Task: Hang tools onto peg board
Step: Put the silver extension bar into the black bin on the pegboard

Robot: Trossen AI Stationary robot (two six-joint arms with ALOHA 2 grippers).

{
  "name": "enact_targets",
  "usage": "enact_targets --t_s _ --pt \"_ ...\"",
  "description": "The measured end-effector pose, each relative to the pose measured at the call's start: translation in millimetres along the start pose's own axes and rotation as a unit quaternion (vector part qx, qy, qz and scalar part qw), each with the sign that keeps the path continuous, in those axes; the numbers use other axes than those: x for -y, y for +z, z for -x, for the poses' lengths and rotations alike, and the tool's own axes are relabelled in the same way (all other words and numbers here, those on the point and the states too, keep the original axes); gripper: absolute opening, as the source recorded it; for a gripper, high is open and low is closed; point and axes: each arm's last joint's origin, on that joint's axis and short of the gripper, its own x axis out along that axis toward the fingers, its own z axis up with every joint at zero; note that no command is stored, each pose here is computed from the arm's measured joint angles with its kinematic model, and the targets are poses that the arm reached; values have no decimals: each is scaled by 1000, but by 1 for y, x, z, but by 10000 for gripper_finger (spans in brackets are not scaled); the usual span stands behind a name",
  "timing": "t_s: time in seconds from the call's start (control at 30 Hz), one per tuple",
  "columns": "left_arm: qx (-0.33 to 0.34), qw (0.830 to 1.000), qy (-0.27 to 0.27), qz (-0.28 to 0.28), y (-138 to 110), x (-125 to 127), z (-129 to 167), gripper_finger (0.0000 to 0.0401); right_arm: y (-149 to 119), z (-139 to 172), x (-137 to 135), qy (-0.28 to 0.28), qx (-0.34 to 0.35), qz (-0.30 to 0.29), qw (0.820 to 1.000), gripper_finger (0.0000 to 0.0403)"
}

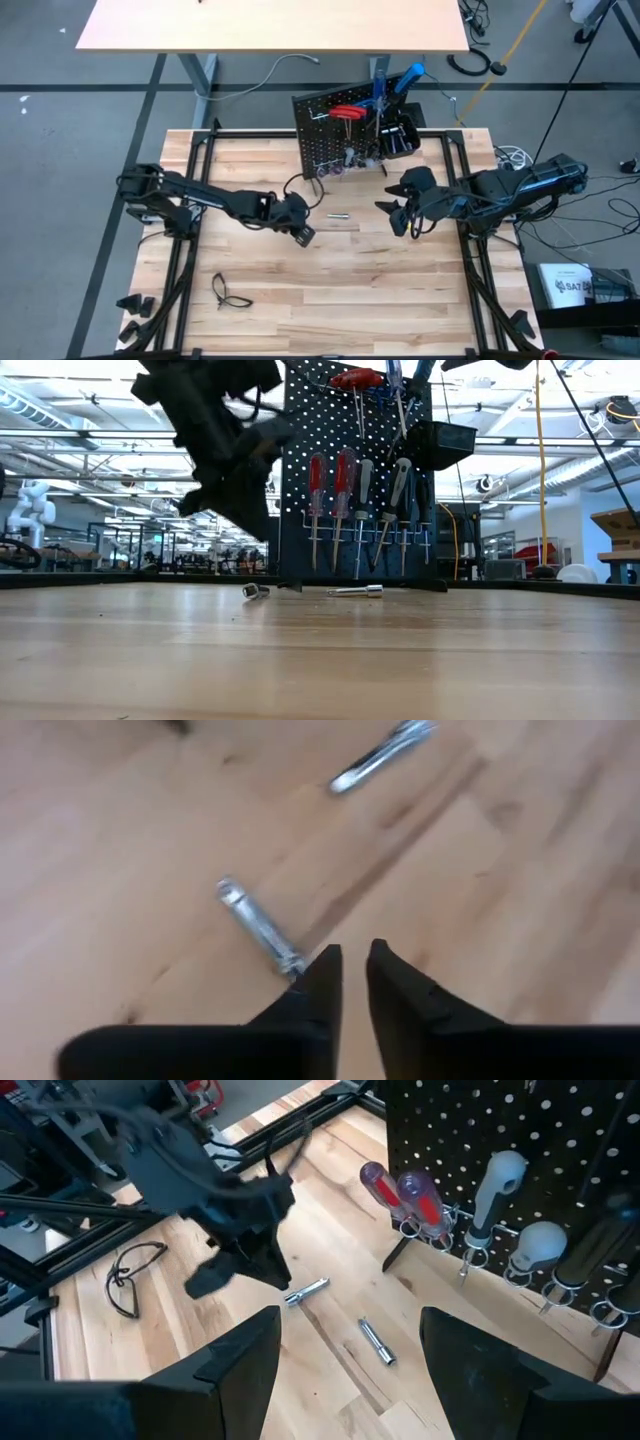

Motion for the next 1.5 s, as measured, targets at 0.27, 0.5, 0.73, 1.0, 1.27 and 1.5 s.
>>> enact_targets --t_s 0.27,0.5,0.73,1.0,1.27,1.5 --pt "-8 996 61 66 -8 -7 -26 155 0 0 0 7 -6 19 1000 231" --pt "-8 991 93 91 -15 -11 -50 184 -1 0 0 7 -10 40 999 231" --pt "-29 993 100 51 -24 -9 -59 184 -1 0 1 4 -11 46 999 231" --pt "-41 991 124 -42 -36 -7 -57 111 -1 0 1 3 -11 46 999 231" --pt "-59 989 98 -92 -37 -3 -54 23 0 0 0 7 -2 38 999 231" --pt "-64 988 51 -135 -27 7 -39 20 3 0 -3 17 9 29 999 231"
